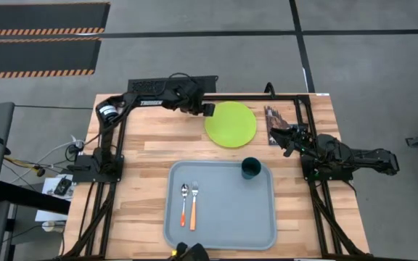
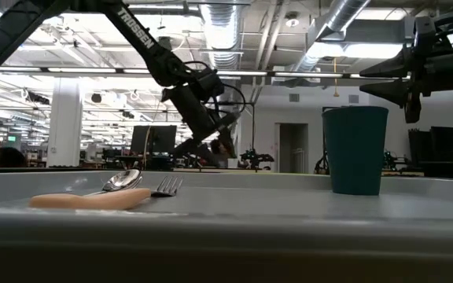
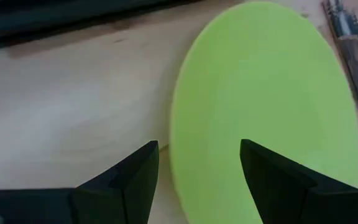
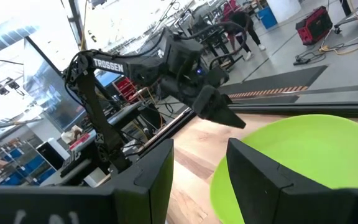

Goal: Pick and place plate/cup/fork/spoon on tray
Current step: Put the light green plate on the gray tray to the right of the yellow fork

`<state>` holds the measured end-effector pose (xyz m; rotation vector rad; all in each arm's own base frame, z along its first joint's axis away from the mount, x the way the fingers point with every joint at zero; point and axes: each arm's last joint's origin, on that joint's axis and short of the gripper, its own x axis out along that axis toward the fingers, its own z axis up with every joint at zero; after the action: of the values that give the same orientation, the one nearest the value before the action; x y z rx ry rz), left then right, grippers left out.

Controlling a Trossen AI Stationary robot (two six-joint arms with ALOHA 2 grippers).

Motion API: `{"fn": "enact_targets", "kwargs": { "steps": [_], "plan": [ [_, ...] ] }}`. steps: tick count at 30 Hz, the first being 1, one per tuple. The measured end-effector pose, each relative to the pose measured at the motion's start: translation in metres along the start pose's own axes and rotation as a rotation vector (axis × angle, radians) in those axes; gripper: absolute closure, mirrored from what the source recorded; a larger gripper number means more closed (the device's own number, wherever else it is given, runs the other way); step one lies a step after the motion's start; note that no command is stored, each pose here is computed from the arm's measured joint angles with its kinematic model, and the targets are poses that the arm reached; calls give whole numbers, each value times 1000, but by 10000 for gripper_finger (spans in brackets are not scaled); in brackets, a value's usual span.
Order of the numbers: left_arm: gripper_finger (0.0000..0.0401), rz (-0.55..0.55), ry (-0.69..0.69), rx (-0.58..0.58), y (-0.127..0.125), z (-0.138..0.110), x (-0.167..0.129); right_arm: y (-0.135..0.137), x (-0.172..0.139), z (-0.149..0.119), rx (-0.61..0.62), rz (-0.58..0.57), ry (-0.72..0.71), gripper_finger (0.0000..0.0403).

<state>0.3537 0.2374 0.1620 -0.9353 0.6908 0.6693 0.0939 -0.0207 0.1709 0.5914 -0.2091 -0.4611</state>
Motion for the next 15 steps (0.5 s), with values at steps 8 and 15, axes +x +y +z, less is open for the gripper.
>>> {"fn": "enact_targets", "kwargs": {
  "steps": [8,15],
  "plan": [
    [188,49,-13,-26,1,-1,2,0,0,0,-1,0,0,228],
    [189,38,14,-41,1,-3,2,0,0,0,-2,0,0,228]
  ]
}}
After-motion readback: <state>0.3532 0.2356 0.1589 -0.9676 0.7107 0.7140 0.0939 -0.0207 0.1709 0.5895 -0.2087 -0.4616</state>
